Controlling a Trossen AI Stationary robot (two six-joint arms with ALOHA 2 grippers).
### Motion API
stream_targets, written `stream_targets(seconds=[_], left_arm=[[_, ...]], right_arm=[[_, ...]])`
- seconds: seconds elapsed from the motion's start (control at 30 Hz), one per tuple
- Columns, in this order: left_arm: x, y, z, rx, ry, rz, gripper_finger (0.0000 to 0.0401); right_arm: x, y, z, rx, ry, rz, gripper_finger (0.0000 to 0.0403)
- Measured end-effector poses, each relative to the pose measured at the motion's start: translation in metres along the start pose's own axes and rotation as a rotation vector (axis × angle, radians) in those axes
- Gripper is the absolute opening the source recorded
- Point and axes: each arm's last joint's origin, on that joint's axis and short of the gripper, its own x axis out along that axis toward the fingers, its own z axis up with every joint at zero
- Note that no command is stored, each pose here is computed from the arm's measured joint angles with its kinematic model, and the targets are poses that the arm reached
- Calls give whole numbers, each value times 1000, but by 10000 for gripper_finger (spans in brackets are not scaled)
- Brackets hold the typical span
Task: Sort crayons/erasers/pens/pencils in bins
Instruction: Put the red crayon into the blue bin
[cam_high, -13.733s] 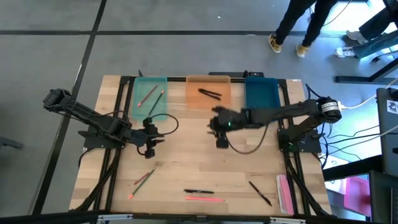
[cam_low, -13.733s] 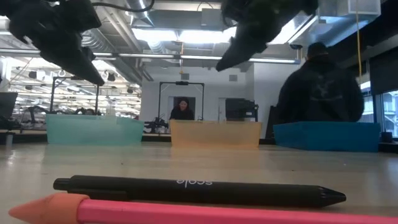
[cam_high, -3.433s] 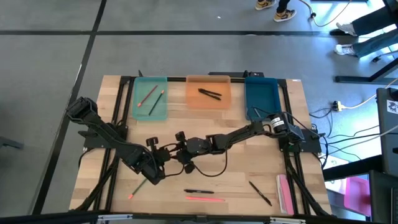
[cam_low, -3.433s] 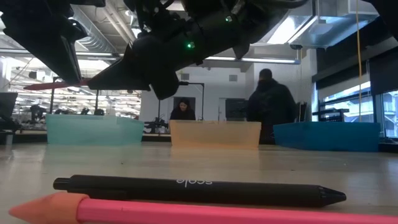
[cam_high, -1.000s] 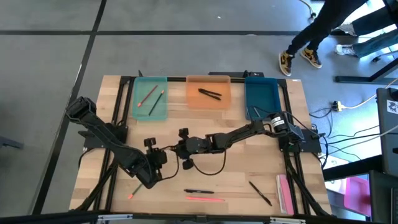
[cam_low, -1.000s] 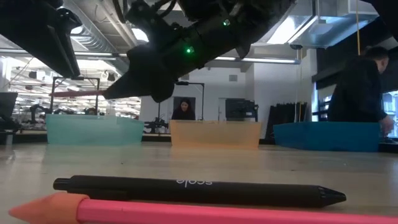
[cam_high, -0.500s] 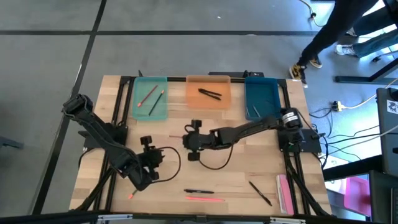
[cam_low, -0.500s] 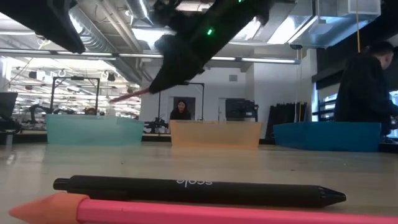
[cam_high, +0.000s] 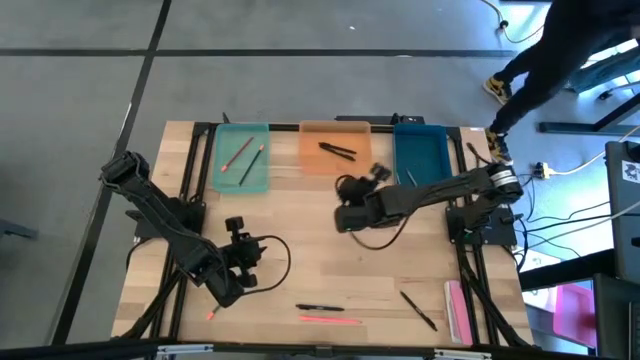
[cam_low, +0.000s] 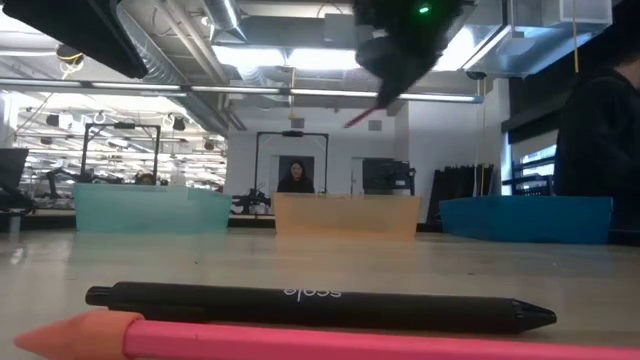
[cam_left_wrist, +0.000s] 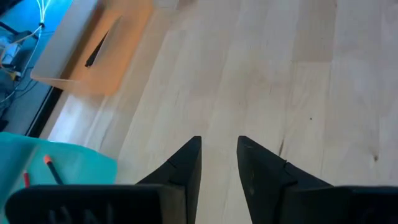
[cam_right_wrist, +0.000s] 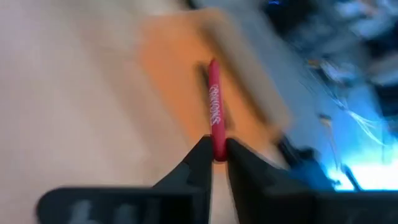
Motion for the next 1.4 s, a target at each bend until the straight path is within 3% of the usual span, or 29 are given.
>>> stream_targets(seconds=[0.13, 0.4, 0.7, 1.03, 1.4], left_arm=[[0, 0, 1, -9, -19, 6, 94], [0, 0, 3, -21, -65, 36, 94], [4, 2, 6, -40, -66, 51, 94], [15, 10, 12, -74, -47, 89, 94], [17, 10, 14, -89, -43, 87, 94]], right_arm=[[-8, -23, -16, 121, 63, -140, 44], [-1, -45, -52, 234, 181, -369, 44], [29, -73, -96, 336, 411, -437, 44], [59, -85, -137, 470, 491, -308, 44], [80, -90, -146, 481, 560, -225, 44]])
